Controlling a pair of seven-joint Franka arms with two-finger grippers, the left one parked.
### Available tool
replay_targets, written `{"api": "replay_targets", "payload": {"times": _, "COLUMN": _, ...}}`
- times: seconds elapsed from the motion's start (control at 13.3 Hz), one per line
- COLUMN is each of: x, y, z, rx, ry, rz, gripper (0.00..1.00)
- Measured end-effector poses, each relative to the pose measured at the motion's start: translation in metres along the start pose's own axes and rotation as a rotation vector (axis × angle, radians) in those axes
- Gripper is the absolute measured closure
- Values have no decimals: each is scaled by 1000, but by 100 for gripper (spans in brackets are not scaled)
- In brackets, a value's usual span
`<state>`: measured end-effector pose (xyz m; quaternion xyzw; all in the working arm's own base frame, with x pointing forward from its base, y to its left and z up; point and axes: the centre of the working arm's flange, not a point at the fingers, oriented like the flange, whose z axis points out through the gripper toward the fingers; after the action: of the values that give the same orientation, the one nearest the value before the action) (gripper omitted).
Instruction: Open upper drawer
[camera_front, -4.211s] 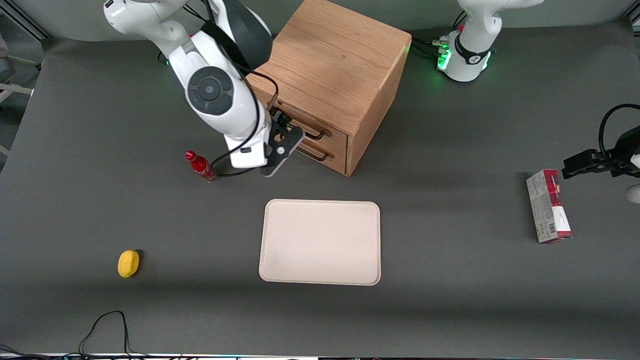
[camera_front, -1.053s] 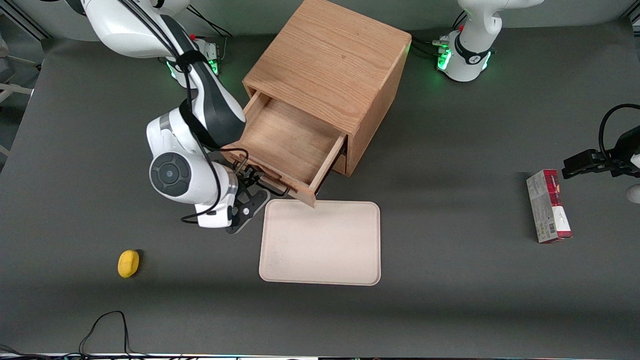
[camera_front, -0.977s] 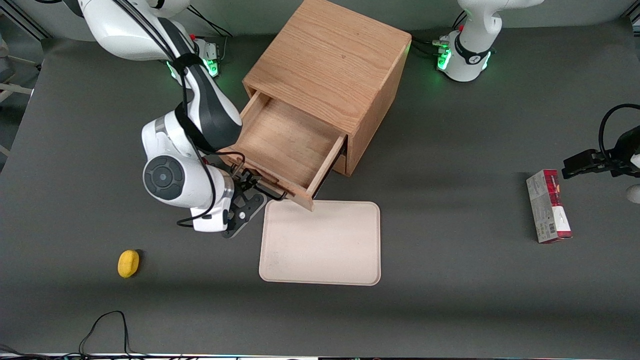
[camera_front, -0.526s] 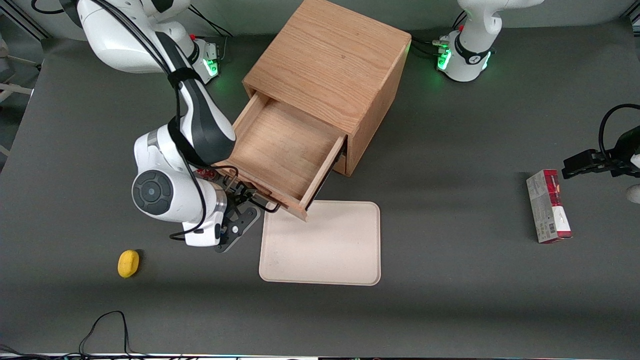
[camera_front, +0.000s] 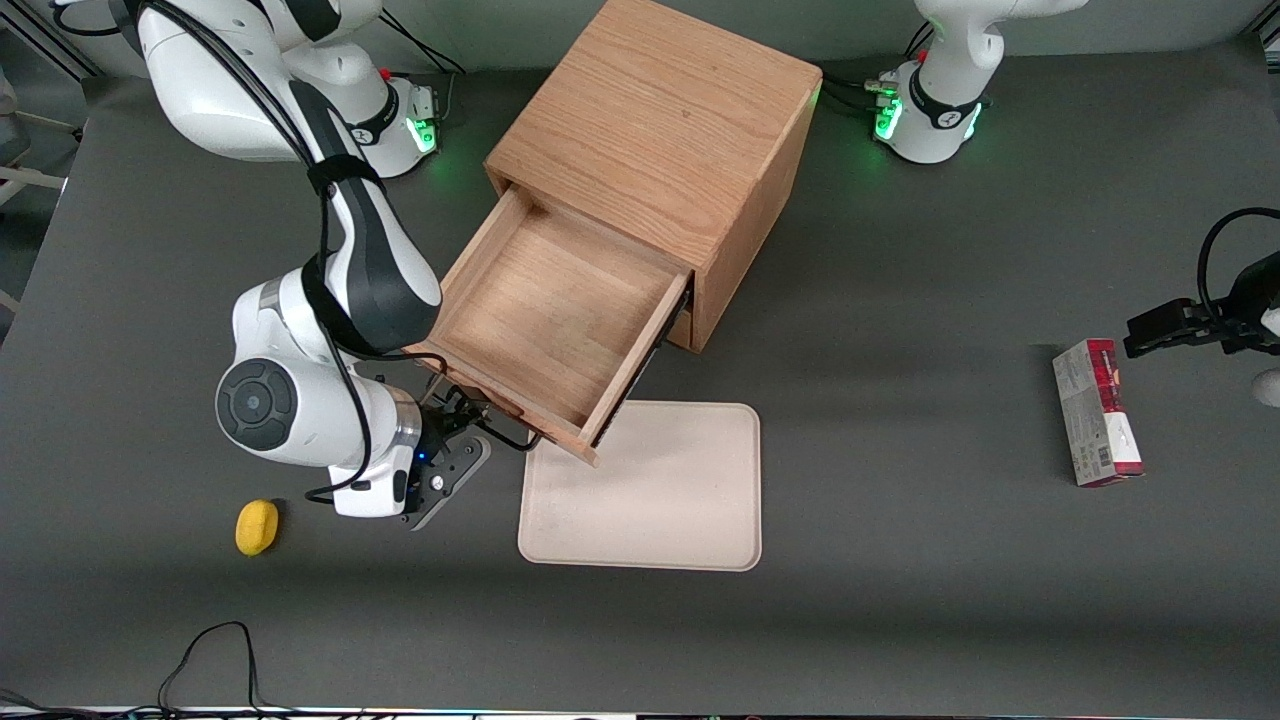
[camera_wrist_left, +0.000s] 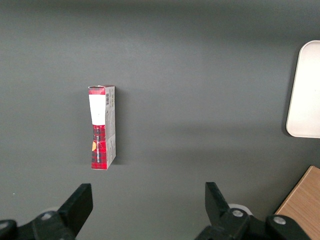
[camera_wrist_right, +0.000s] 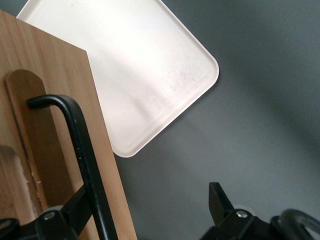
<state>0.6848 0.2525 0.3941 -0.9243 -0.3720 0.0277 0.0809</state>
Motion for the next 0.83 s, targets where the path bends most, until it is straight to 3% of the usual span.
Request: {"api": "replay_targets", "payload": {"times": 0.83, "x": -2, "y": 10, "z": -6, "rx": 18, "ry": 23, "rz": 17, "gripper": 0}}
